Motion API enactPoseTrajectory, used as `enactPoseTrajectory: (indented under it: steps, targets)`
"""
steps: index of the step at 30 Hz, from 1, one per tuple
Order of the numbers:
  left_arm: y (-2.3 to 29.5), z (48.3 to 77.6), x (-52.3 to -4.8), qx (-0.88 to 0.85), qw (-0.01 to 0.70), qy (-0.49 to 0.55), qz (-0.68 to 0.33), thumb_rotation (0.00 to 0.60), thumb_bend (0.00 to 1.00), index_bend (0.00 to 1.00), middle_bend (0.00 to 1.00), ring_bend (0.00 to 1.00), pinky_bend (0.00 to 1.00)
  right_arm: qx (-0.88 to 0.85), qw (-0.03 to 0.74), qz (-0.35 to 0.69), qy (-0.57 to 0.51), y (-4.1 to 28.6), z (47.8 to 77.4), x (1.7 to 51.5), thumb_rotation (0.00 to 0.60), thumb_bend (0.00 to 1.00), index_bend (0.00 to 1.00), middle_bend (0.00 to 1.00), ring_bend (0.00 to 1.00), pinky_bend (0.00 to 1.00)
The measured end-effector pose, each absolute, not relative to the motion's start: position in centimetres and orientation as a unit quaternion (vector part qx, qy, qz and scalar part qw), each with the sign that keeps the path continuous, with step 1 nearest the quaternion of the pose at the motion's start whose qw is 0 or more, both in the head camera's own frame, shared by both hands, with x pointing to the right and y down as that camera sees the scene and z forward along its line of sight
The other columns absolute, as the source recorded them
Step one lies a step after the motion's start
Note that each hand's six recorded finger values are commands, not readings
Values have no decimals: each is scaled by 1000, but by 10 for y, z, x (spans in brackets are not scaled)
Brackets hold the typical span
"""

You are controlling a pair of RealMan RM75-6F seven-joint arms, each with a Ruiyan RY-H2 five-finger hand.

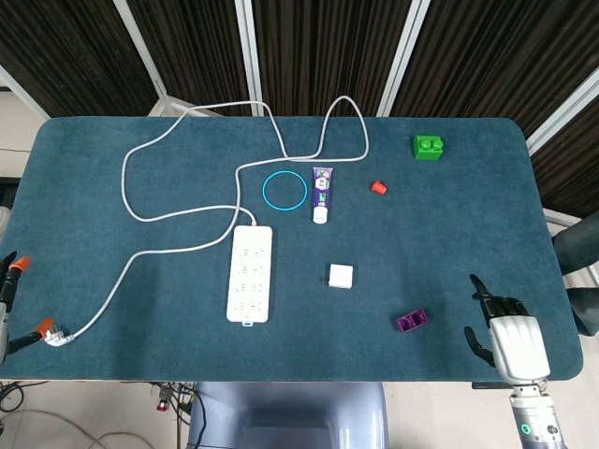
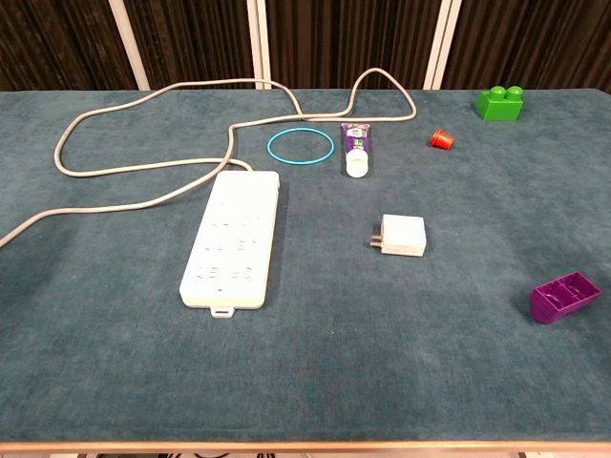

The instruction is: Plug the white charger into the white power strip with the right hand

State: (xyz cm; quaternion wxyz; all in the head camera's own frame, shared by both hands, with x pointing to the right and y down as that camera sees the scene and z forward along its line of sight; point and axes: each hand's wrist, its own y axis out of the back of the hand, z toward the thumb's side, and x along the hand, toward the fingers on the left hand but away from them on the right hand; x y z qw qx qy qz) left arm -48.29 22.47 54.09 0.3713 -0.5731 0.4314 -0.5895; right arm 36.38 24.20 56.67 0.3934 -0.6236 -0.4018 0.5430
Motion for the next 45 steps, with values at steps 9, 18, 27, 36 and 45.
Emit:
enactPoseTrajectory:
  steps: [9,18,27,36,45]
  targets:
    - [225,542,-483,-576,366,431,-590,600,153,106,0,0,0,-708,363,526,-302,198,577,312,600,785,16,844,859,835]
    - [223,545,-486,-573,358,429,-599,600,154,105,0,0,0,-764,292,531,-221,155,588,256,600,802,16,846,860,835]
    - [223,546,-489,-569,352,432,-605,600,153,104,0,0,0,-791,266,526,-163,139,608,193,600,802,16,846,860,835]
    - [221,548,-490,-567,350,431,-608,600,154,104,0,0,0,-793,264,532,-138,143,638,150,600,802,16,846,861,839]
    - [221,548,-490,-567,349,431,-609,600,154,104,0,0,0,-770,276,564,-118,140,658,145,600,802,50,849,866,846]
